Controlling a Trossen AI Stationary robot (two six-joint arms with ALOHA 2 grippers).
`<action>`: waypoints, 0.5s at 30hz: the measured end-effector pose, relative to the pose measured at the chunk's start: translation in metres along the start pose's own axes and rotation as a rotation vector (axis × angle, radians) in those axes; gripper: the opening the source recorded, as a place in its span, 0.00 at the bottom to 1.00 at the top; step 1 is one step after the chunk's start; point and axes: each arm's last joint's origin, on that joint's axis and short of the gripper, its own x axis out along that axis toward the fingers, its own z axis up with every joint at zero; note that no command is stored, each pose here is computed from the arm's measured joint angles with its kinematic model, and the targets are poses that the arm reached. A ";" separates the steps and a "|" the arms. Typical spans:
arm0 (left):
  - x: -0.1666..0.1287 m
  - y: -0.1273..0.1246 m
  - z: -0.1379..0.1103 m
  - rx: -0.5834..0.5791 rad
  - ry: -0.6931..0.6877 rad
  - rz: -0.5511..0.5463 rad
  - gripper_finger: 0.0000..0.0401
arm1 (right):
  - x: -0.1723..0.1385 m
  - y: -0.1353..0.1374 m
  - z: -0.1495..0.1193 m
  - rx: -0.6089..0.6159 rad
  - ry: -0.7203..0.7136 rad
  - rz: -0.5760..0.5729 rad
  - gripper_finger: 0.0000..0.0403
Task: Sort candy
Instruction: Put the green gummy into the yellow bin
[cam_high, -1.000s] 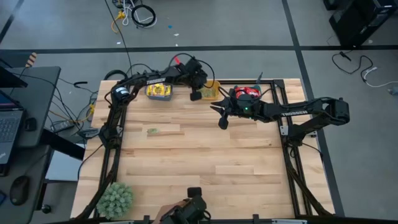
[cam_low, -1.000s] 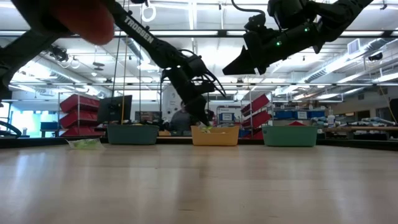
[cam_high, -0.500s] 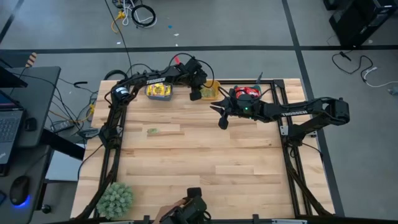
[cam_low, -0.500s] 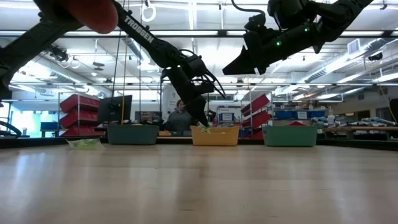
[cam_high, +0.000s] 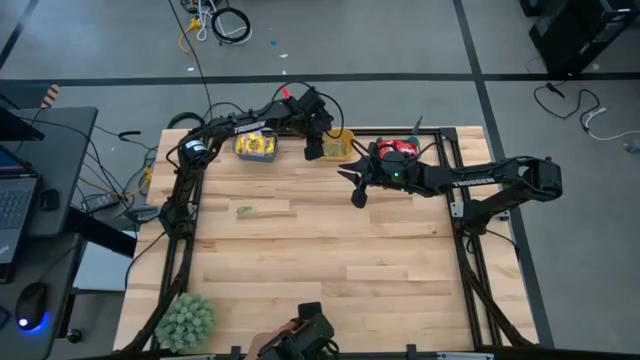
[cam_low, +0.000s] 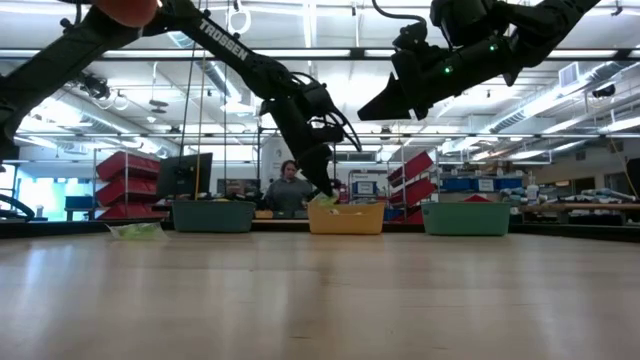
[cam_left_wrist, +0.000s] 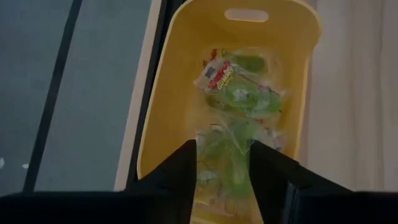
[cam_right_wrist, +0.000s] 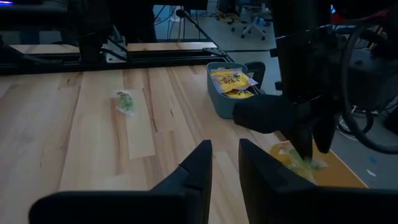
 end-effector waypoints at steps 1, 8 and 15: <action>0.000 0.000 0.000 0.000 0.002 -0.001 0.36 | 0.000 0.000 0.000 0.000 0.000 0.000 0.17; 0.000 0.000 0.000 -0.002 0.003 0.000 0.48 | 0.000 0.000 0.000 0.000 0.000 0.001 0.25; -0.009 -0.004 0.001 0.017 0.031 -0.006 0.44 | 0.000 0.000 -0.002 -0.022 0.016 0.003 0.31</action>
